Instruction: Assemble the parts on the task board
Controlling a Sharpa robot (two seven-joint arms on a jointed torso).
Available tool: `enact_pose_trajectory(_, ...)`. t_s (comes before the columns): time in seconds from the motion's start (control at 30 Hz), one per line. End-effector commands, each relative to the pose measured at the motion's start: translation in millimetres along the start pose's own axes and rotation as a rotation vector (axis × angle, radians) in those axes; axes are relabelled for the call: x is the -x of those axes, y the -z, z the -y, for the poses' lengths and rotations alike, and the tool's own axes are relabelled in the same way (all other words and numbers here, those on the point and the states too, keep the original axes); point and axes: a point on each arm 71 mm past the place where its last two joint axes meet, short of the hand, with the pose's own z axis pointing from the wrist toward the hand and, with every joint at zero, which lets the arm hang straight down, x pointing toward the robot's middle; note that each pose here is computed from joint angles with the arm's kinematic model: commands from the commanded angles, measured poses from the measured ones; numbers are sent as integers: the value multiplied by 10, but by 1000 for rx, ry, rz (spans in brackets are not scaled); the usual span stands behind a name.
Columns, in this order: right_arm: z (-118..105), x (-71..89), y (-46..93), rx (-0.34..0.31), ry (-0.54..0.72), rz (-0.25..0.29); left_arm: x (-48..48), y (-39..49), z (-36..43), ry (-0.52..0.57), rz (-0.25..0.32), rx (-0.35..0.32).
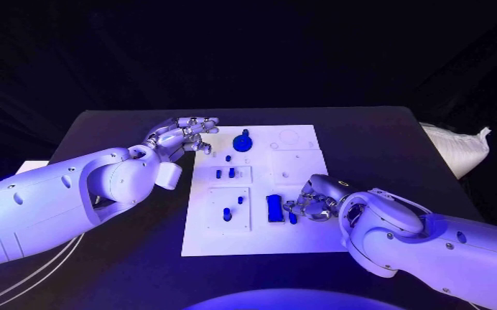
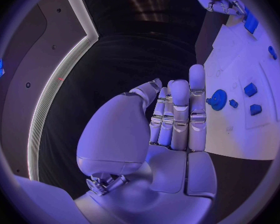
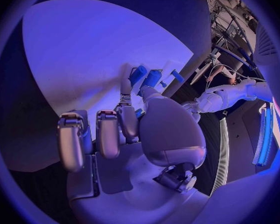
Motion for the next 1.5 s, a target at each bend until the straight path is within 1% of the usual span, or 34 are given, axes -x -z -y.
enact_pose_trajectory(0.03, 37, 16, 29, -48, 22, 19, -22, -1, 5, -3, -21, -5)
enact_pose_trajectory(0.17, 32, 38, 71, -11, 19, 22, -19, -1, 6, -4, -21, -5)
enact_pose_trajectory(0.27, 41, 43, 110, 11, 27, 2, -16, -1, 5, -4, -21, -5)
enact_pose_trajectory(0.53, 114, 54, 182, 20, 53, -42, -12, -2, 5, -5, -20, -5)
enact_pose_trajectory(0.67, 132, 48, 191, 20, 62, -60, -13, -5, 4, -5, -21, -5)
enact_pose_trajectory(0.87, 137, 36, 180, 17, 69, -73, -15, -9, 2, -5, -22, -5)
enact_pose_trajectory(1.5, 161, 16, 48, -24, 65, -51, -10, -4, 2, -5, -21, -3)
